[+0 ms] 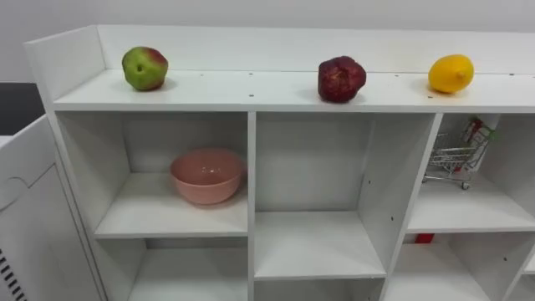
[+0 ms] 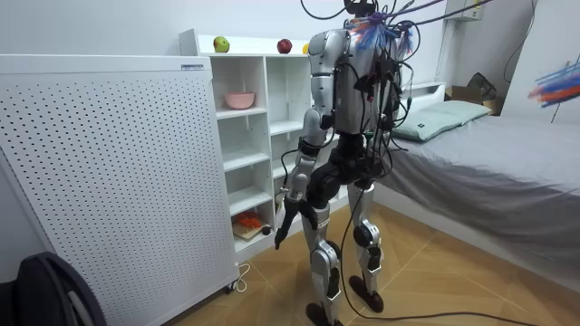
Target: Arrange fruit in the closet
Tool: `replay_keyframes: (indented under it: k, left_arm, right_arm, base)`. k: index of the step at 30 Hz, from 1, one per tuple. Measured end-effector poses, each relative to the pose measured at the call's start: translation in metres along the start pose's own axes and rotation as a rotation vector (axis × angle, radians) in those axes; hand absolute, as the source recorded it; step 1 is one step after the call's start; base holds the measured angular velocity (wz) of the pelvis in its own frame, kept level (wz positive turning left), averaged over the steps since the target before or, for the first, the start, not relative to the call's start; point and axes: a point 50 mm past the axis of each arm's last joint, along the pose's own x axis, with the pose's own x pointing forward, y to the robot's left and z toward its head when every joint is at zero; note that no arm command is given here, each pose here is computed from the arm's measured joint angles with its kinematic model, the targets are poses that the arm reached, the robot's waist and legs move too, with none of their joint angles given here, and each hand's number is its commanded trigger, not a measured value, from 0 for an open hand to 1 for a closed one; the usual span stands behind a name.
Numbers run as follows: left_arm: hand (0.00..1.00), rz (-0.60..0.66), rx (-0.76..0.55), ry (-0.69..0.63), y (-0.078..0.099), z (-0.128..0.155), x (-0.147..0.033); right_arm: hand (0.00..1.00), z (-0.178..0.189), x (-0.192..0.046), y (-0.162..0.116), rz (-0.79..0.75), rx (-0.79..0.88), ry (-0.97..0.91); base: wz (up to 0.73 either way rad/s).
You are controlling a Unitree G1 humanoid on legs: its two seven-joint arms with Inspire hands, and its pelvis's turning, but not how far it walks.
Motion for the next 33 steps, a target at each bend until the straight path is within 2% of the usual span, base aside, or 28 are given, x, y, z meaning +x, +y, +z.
replay_keyframes:
  k: [5, 13, 15, 18, 20, 23, 26, 29, 33]
  left_arm:
    - [0.00, 0.017, -0.002, 0.000, 0.001, 0.000, 0.000]
    - [0.00, 0.044, -0.081, -0.034, 0.000, -0.002, -0.001]
    - [0.00, 0.050, -0.092, -0.045, 0.001, -0.001, -0.001]
    - [0.00, 0.072, -0.134, -0.052, 0.005, -0.005, -0.001]
    - [0.00, 0.101, -0.142, -0.080, 0.012, -0.003, -0.001]
    - [0.00, 0.122, -0.147, -0.095, 0.016, -0.002, -0.001]
    - [0.00, 0.136, -0.134, -0.084, 0.018, -0.008, -0.002]
    - [0.00, 0.144, -0.133, -0.073, 0.016, -0.015, -0.003]
    - [0.00, 0.128, -0.137, -0.062, 0.011, -0.020, -0.004]
  right_arm:
    - [0.00, -0.003, -0.001, -0.002, -0.032, 0.007, 0.005]
    - [0.00, -0.002, -0.001, -0.010, -0.120, 0.141, -0.009]
    - [0.00, 0.006, -0.001, -0.015, -0.151, 0.170, -0.038]
    - [0.00, 0.049, -0.006, -0.026, -0.224, 0.254, -0.222]
    - [0.00, 0.096, -0.020, -0.036, -0.286, 0.301, -0.436]
    - [0.00, 0.146, -0.048, -0.042, -0.329, 0.324, -0.687]
    - [0.00, 0.197, -0.096, -0.045, -0.381, 0.297, -0.990]
    - [0.00, 0.220, -0.129, -0.042, -0.412, 0.292, -1.169]
    - [0.00, 0.238, -0.153, -0.039, -0.427, 0.309, -1.296]
  base:
    - [0.00]
    - [0.02]
    - [0.08]
    - [-0.05]
    - [-0.13]
    - [-0.10]
    - [0.00]
    - [-0.07]
    - [-0.08]
